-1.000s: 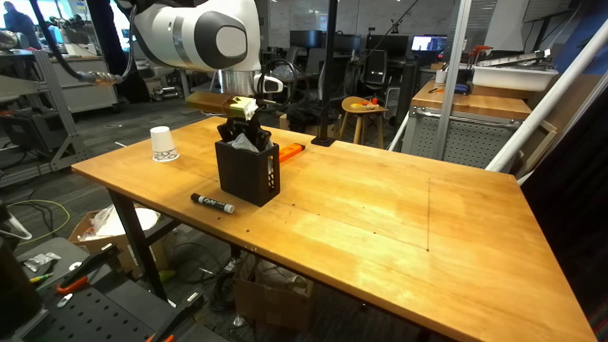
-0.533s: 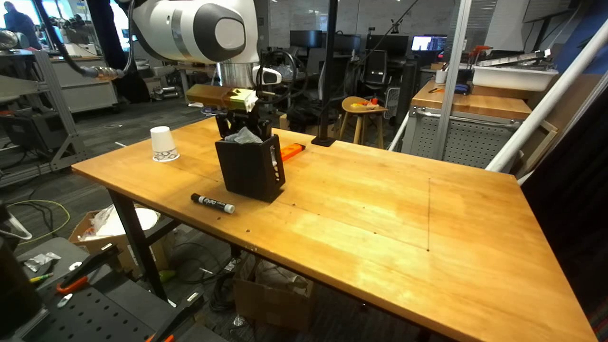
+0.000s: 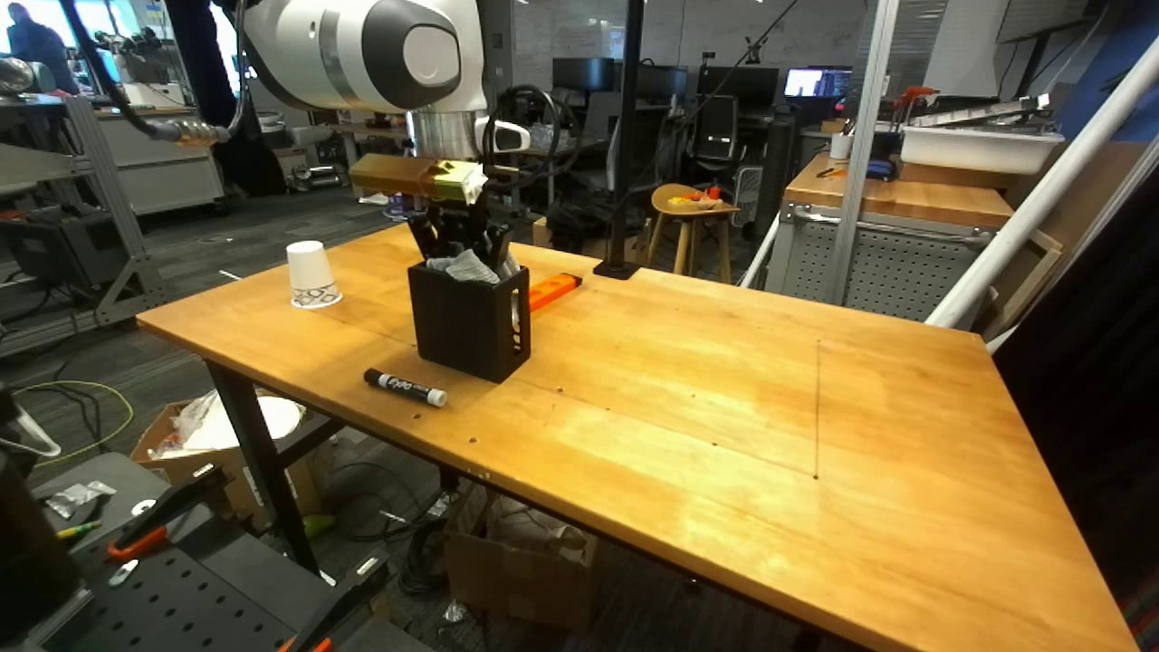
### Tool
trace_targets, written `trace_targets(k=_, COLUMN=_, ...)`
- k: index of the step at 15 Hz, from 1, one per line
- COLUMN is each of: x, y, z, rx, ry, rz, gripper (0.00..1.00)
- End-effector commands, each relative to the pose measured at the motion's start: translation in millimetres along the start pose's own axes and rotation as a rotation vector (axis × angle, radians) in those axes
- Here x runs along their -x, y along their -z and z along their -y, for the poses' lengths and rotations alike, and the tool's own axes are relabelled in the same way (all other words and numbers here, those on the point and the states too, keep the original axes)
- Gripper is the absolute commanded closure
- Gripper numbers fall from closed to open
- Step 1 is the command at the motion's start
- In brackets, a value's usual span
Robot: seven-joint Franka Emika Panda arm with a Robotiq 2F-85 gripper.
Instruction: Put the towel inside the box
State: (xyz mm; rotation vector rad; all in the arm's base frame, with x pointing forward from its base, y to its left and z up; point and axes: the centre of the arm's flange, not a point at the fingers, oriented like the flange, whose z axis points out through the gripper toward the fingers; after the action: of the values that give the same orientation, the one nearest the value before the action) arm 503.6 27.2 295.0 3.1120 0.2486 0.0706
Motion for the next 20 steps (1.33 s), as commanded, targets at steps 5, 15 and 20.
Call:
trace_targets(k=5, x=-1, y=24, z=0, rx=0.025, ry=0.006, rz=-0.033, gripper=0.99)
trace_targets(k=15, x=-8, y=45, z=0, rx=0.1, ry=0.089, rz=-0.074, gripper=0.57)
trace_targets(k=20, x=-7, y=53, z=1, rx=0.113, ry=0.097, rz=-0.095, gripper=0.52)
